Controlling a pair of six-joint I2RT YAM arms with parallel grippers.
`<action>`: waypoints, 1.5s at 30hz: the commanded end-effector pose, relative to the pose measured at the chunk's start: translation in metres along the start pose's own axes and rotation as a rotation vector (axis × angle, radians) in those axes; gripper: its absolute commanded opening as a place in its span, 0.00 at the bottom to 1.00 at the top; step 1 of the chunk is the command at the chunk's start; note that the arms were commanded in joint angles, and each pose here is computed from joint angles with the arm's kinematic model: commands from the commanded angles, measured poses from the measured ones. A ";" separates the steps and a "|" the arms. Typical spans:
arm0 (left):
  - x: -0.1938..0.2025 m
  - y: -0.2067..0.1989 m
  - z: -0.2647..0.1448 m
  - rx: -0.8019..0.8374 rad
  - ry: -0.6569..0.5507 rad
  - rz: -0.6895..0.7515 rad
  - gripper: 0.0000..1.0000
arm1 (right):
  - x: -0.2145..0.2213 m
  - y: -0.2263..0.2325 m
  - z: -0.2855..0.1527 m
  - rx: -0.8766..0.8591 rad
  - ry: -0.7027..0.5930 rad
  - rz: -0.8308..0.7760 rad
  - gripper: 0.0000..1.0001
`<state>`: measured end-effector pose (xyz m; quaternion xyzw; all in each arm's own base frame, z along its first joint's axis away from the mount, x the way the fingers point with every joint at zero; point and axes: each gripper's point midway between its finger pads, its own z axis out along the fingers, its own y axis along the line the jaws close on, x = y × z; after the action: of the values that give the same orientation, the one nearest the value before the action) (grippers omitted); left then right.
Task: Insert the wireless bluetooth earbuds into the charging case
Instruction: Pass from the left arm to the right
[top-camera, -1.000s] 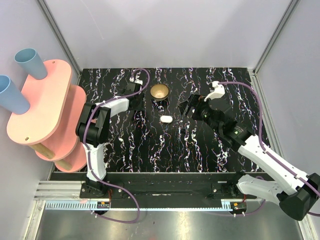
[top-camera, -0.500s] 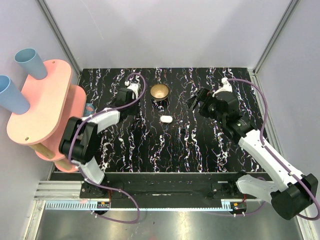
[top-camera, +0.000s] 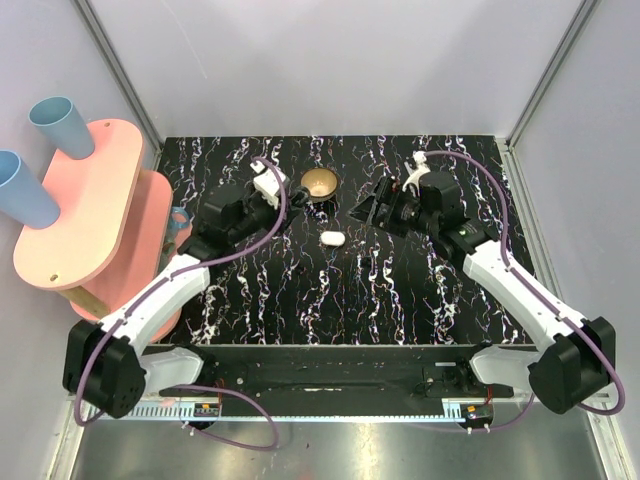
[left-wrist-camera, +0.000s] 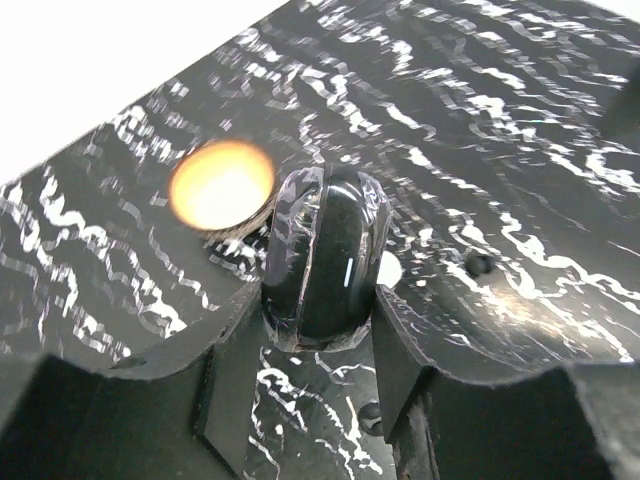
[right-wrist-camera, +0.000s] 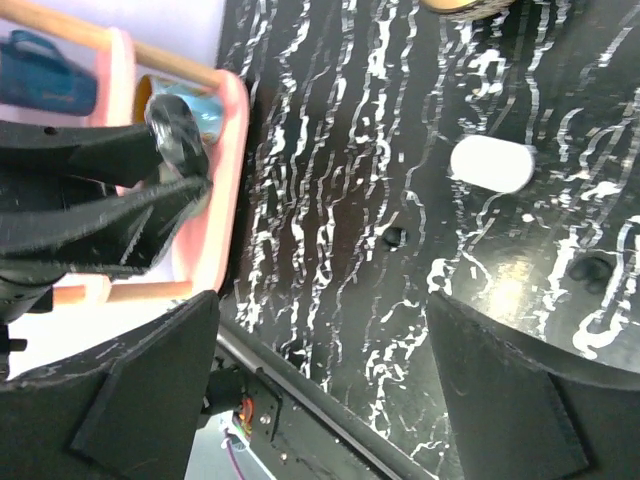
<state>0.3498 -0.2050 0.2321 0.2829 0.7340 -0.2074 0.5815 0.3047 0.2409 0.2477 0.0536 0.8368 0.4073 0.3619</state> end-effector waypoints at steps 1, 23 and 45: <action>-0.031 -0.048 -0.016 0.209 -0.127 0.199 0.12 | -0.011 0.056 -0.012 -0.240 0.027 -0.085 0.89; -0.064 -0.100 -0.036 0.296 -0.189 0.410 0.10 | 0.001 0.087 -0.015 -0.412 0.160 -0.144 0.71; -0.065 -0.116 -0.029 0.288 -0.176 0.426 0.09 | 0.026 0.093 -0.010 -0.434 0.267 -0.163 0.47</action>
<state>0.2550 -0.2824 0.2652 0.5039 0.5917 -0.2179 0.5904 0.2673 0.3006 0.2852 -0.1155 0.7884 0.5369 0.2772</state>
